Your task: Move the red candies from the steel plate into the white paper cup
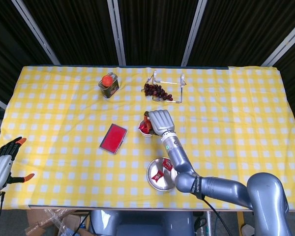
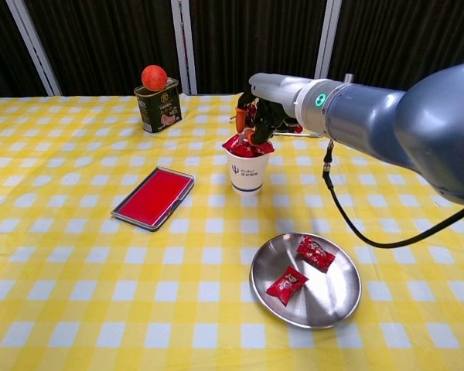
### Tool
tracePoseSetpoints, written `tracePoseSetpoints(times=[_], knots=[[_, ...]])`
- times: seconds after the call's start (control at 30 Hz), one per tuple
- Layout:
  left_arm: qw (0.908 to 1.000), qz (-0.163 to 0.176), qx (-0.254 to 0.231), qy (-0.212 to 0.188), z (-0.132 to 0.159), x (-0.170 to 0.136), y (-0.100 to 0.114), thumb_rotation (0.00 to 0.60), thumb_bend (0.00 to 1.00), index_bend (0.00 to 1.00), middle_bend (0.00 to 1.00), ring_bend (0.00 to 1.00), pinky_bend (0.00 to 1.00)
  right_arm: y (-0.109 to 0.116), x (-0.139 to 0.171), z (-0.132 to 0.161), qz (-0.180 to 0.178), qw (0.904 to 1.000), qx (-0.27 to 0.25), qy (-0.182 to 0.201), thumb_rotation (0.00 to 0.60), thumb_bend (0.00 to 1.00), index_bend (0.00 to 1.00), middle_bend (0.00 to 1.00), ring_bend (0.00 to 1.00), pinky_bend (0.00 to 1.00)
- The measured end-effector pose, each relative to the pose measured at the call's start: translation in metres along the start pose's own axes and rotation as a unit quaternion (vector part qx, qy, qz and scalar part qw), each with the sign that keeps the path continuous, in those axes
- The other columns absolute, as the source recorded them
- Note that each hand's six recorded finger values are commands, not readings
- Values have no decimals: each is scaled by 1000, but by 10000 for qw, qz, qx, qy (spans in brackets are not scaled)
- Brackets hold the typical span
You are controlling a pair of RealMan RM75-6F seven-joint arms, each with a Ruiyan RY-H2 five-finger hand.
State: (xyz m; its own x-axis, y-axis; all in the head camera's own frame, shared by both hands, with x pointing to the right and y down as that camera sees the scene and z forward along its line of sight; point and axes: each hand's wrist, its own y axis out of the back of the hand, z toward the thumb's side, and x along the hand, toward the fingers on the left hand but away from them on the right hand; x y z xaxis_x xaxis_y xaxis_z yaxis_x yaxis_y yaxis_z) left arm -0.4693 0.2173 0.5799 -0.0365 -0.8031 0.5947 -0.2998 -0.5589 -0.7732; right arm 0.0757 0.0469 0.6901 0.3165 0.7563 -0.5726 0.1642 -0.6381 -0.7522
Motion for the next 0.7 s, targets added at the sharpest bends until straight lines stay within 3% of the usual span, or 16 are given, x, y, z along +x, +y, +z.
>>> tracePoseSetpoints(times=[0.43,0.53,0.7], knots=[[10000,56,-8,-57,1,-2,1,600,45,0,0,0,0,17,20,11,-353,9990,-104,251,600,449,343,794,765,882],[9999,82,-3,-72,1,-1,2,600,44,0,0,0,0,27,28,12,-502,9981,-113,340,600,448,336,737,710,805],[9998,137,6,-107,2,-2,3,600,44,0,0,0,0,45,52,5,-796,9957,-16,470,600,449,198,578,556,688]])
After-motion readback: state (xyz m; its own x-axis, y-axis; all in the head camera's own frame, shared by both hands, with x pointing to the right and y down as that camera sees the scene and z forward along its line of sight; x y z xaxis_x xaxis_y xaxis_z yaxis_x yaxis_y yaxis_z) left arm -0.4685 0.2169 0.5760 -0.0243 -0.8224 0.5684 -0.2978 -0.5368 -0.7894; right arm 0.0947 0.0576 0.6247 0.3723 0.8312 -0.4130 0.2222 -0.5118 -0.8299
